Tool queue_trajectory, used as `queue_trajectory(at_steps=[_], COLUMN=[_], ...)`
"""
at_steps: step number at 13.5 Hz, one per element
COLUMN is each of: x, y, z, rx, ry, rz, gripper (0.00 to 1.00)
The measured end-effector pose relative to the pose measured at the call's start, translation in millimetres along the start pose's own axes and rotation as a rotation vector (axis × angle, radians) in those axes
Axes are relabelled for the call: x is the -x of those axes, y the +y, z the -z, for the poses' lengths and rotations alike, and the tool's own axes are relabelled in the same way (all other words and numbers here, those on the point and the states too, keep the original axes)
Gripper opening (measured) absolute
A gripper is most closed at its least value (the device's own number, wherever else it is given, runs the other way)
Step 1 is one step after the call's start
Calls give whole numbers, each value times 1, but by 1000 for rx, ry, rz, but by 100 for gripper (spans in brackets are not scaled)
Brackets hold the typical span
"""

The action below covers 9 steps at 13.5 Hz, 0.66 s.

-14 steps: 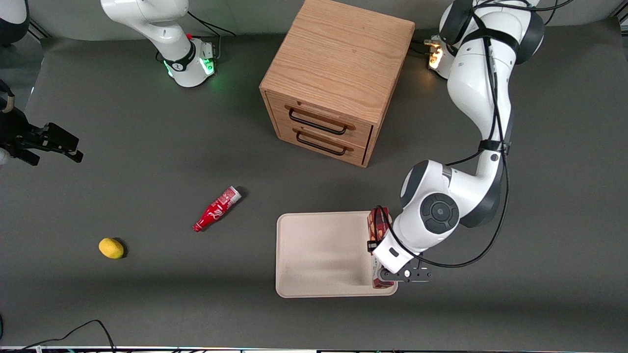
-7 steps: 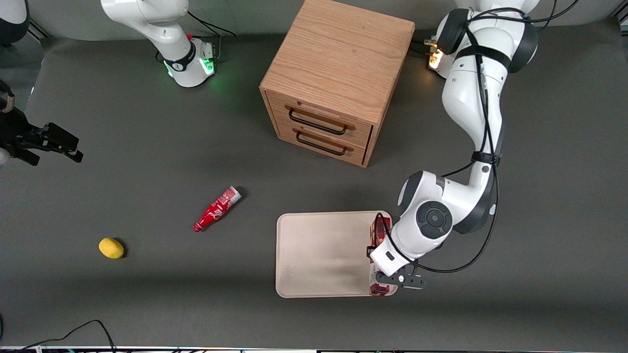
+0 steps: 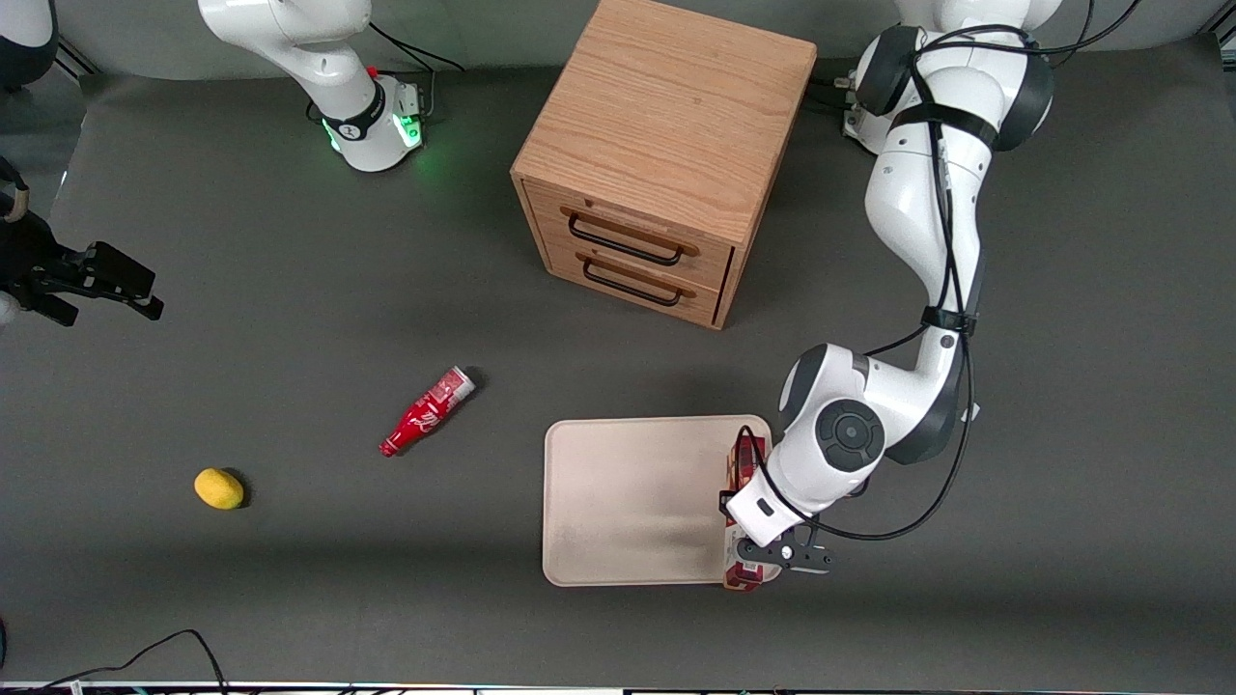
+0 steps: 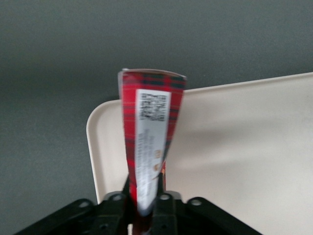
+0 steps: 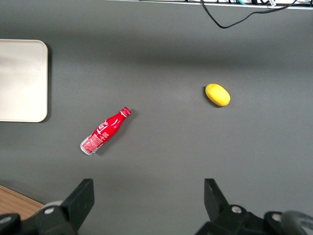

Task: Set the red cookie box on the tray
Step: 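Lower the box onto the tray beside its rim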

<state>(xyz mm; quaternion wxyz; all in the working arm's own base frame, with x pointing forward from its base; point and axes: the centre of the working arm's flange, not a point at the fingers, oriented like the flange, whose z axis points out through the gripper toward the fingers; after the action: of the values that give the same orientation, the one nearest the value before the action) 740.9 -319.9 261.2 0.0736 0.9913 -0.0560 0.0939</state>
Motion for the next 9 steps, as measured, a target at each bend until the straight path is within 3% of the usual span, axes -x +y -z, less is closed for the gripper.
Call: queue_trajectory(at_steps=[4,7,9], x=[-3,-1,-1], y=[-7,-8,-6], z=[-2,3,24], rx=[0,-10,-21], ry=[10,-32,-84], rz=[-3,-3,-6], gripper=[70,100,100])
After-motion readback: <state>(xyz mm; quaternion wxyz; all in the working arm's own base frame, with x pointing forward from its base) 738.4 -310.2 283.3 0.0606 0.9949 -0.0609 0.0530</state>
